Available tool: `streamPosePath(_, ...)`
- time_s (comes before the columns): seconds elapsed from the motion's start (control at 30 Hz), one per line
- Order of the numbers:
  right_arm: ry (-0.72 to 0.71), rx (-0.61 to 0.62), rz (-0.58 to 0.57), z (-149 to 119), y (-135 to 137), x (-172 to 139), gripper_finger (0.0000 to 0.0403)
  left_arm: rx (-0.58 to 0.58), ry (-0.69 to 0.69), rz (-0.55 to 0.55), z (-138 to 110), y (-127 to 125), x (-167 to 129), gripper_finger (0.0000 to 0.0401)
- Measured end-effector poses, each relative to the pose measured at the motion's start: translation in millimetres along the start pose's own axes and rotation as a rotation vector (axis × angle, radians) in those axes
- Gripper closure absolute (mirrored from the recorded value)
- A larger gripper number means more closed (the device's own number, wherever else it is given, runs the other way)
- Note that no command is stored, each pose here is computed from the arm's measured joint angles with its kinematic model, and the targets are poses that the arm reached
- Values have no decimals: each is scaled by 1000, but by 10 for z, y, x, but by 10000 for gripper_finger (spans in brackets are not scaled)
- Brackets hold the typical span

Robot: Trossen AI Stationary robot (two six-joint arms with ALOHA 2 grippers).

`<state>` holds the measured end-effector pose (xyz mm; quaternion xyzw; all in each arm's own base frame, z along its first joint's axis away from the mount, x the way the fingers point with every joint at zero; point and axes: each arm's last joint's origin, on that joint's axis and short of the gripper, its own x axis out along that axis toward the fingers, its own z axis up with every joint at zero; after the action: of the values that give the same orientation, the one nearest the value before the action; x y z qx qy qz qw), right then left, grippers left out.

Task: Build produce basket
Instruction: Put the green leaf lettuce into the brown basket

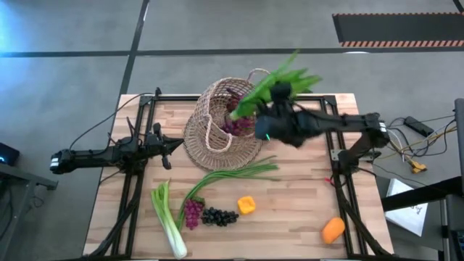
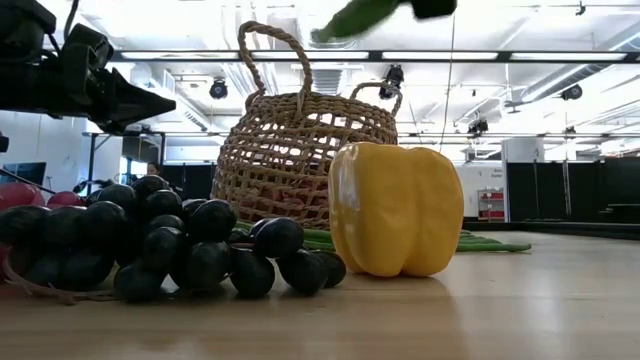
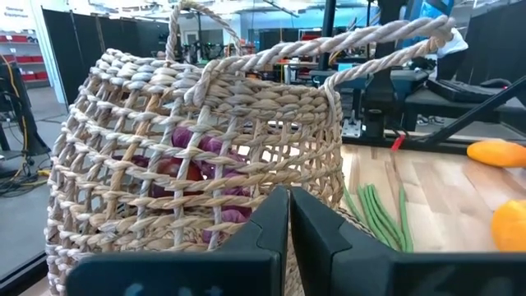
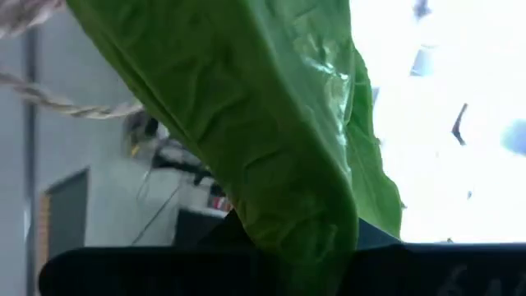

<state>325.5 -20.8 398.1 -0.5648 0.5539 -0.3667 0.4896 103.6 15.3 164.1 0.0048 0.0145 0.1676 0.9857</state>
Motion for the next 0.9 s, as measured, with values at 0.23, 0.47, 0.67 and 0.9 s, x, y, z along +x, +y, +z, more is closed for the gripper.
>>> streamPosePath(0.23, 94, -290, 119, 424, 373, 709, 374, 0, 0, 0, 0, 0, 0, 401)
streamPosePath(0.47, -27, -400, 259, 857, 813, 864, 374, 1, 2, 0, -2, 0, 0, 401)
streamPosePath(0.67, -48, -506, 309, 999, 1023, 921, 371, 0, -1, 0, 1, 0, 0, 401)
streamPosePath(0.9, -73, -438, 335, 905, 936, 875, 290, 0, 0, 0, 0, 0, -1, 401)
